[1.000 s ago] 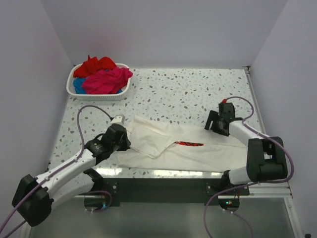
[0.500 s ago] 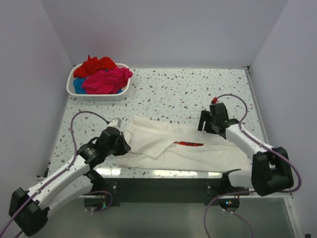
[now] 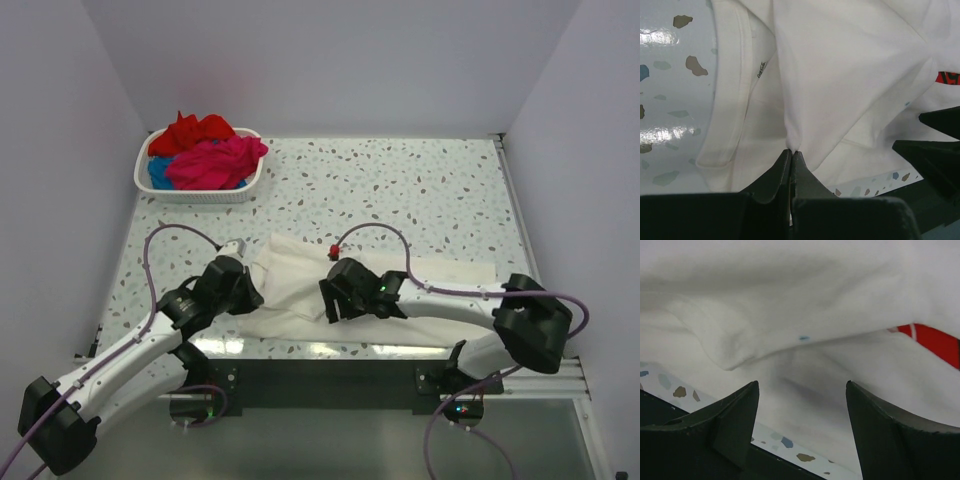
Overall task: Fold and stack the t-shirts
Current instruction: Fold the tshirt
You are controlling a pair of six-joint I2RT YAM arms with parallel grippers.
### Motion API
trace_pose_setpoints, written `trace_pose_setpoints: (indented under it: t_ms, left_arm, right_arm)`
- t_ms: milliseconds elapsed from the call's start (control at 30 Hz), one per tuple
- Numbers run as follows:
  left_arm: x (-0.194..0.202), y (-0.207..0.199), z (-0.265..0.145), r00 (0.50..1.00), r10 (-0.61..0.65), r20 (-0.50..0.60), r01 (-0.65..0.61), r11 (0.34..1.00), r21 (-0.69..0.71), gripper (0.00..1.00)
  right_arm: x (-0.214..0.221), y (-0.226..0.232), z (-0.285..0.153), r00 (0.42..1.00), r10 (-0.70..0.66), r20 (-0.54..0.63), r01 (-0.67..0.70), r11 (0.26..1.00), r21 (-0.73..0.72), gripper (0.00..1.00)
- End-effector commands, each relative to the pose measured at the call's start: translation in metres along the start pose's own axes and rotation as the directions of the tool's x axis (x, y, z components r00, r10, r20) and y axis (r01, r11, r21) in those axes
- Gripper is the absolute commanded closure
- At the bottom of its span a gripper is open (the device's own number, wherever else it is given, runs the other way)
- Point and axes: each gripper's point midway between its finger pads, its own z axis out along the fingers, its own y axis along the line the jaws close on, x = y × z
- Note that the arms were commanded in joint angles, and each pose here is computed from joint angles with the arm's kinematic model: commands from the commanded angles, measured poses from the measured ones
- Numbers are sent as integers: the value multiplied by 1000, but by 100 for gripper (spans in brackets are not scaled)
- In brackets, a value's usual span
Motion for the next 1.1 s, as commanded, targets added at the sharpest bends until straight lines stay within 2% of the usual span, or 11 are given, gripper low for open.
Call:
trace_pose_setpoints:
  t_ms: [0,100,233,433,533,667,867,1067]
  left_arm:
    - [-5,-6,-6,1000,-11,4,11,1000,16,100]
    - [-6,-6,-7,1000,-11,9,11,1000,16,100]
    - [-7,-7,-7,1000,-11,9,11,1000,19,100]
    - [-8,-7,-8,1000,-9,13,8,1000,22,100]
    - [-8,-7,-9,1000,-7,15,7,1000,20,100]
    - [-10,-7,-10,1000,-4,18,4,1000,14,100]
    - [-10,-7,-10,1000,-3,19,2,1000,15,100]
    - [-10,-8,-12,1000,6,13,-7,1000,24,100]
  right_arm:
    - [-13,33,9,999,29,40,-29,1000,-7,27]
    - [-9,56,14,999,9,37,-7,999,-38,27]
    - [-15,79,9,996,5,87,2,997,-71,28]
    - [-14,85,22,995,1,99,4,998,-57,30]
    - [-11,85,29,996,-9,92,13,999,-36,35]
    - [-10,82,32,995,-18,101,18,1000,-7,48]
    - [-15,77,24,992,-36,117,34,999,19,77]
    - [-13,75,13,993,-59,99,58,998,13,97]
